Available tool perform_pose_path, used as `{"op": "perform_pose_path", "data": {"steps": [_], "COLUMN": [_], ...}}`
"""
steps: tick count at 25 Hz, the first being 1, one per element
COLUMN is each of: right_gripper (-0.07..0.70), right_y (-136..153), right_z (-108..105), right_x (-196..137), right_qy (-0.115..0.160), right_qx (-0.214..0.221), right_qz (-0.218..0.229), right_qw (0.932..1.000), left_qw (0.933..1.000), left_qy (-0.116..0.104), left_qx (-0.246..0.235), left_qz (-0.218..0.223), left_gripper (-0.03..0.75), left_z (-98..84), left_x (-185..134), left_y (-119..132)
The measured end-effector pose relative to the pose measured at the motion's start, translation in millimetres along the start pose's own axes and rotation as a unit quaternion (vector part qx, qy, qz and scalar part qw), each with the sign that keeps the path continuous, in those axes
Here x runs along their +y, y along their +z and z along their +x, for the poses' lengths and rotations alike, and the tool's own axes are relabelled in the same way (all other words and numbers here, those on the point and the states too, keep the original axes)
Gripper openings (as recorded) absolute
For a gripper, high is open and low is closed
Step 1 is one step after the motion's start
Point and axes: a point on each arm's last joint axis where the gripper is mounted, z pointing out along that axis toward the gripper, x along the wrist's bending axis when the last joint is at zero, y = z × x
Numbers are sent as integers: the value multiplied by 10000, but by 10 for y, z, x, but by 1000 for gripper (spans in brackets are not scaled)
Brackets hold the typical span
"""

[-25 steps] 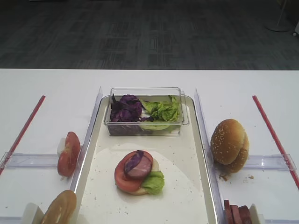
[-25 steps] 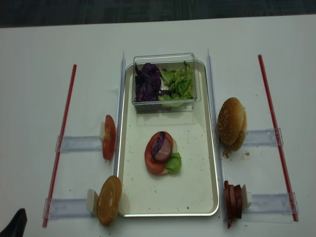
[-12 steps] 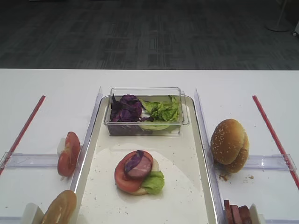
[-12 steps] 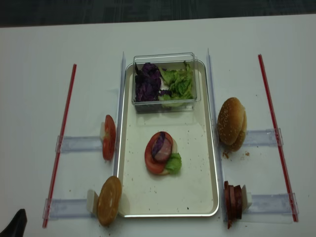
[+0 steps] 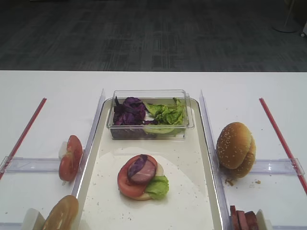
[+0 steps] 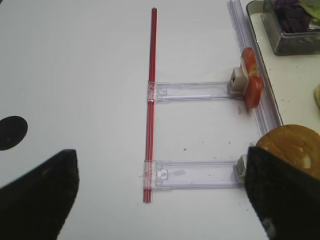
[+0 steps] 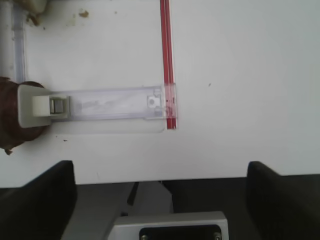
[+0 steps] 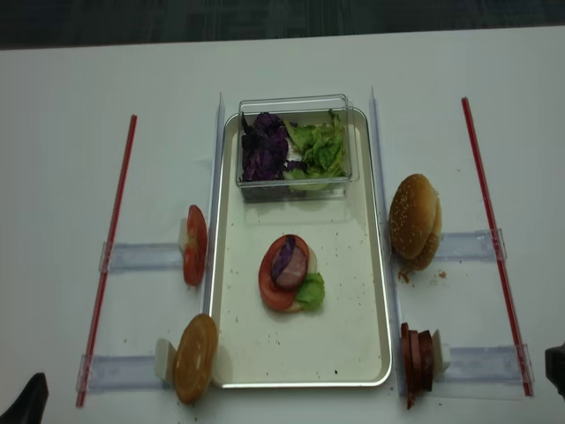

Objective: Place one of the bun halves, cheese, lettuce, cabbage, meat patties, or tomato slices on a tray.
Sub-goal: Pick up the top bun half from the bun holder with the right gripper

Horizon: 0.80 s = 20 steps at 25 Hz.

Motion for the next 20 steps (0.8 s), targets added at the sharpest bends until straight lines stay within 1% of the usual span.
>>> {"op": "perform_pose_path", "data": {"steps": [4,10,14,20], "right_gripper": [692,692,676,668], "right_y": [132,291,338,341], "right_z": [2,-3,-4,-8], "right_x": [116,220,263,265], "right_qy": [54,102,31,-1], "right_qx": [-7,-46,-44,-66], "right_qz": [610,1275,1464,1475], "right_qw": [9981,9918,9892,9890], "left_qw": [10000,10000,10000,10000], "left_qy": [0,0,0,0], "left_qx": [0,0,0,0], "left_qz": [0,0,0,0], "left_gripper": [618,618,618,618], "left_z": [0,0,0,0], "left_x": [0,0,0,0], "left_y": [0,0,0,0]}}
